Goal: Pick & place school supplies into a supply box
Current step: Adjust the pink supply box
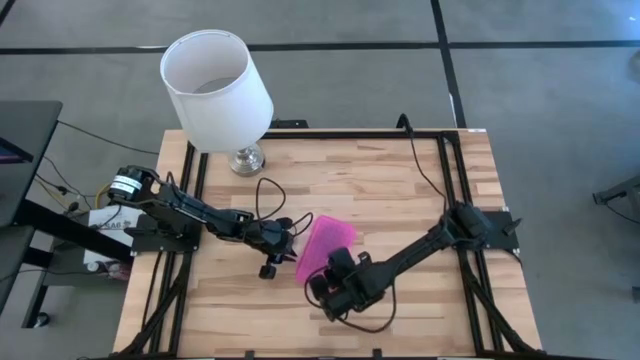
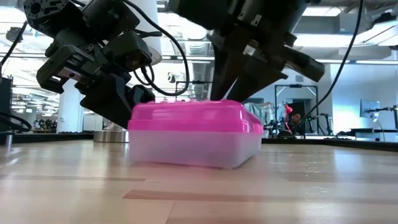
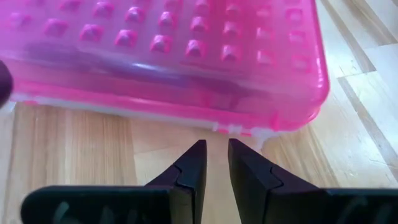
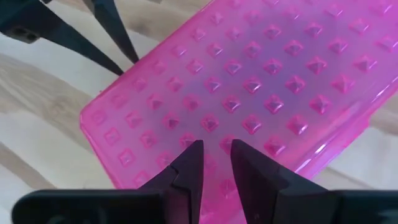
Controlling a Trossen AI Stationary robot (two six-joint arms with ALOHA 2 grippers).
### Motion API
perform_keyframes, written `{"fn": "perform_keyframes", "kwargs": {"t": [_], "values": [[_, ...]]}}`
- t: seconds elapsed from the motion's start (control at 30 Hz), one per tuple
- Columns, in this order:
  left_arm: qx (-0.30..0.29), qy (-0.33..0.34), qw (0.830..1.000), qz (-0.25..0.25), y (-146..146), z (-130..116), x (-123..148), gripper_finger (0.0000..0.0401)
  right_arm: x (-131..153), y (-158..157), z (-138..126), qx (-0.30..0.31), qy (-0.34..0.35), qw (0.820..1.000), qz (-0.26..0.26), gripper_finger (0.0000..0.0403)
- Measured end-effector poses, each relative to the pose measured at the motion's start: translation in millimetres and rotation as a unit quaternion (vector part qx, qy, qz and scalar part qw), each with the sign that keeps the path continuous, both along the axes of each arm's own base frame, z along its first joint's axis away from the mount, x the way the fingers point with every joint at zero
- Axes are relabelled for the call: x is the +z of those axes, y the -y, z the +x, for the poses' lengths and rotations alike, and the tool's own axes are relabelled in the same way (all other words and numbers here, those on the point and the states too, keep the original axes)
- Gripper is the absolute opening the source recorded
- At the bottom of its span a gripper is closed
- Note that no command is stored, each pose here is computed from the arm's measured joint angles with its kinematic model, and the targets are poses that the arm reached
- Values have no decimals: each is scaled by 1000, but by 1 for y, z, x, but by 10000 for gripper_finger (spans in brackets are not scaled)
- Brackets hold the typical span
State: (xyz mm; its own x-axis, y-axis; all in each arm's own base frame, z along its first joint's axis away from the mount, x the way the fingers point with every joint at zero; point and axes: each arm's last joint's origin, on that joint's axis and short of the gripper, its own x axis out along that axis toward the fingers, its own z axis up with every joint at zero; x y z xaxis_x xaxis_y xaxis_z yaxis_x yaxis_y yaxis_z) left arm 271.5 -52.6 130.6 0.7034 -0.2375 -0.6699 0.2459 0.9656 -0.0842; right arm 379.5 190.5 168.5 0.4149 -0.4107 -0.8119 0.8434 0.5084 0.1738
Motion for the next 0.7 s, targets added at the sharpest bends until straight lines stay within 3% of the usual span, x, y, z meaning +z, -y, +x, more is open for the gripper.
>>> {"fn": "perform_keyframes", "kwargs": {"t": [0.47, 0.7], "values": [[2, 0, 1000, -2, 0, 0, 0, 61, 2, 26, 11, 58, -46, 997, -29, 82], [2, 2, 1000, -5, 0, 0, 1, 61, 19, 26, 0, 45, -35, 996, -73, 81]]}}
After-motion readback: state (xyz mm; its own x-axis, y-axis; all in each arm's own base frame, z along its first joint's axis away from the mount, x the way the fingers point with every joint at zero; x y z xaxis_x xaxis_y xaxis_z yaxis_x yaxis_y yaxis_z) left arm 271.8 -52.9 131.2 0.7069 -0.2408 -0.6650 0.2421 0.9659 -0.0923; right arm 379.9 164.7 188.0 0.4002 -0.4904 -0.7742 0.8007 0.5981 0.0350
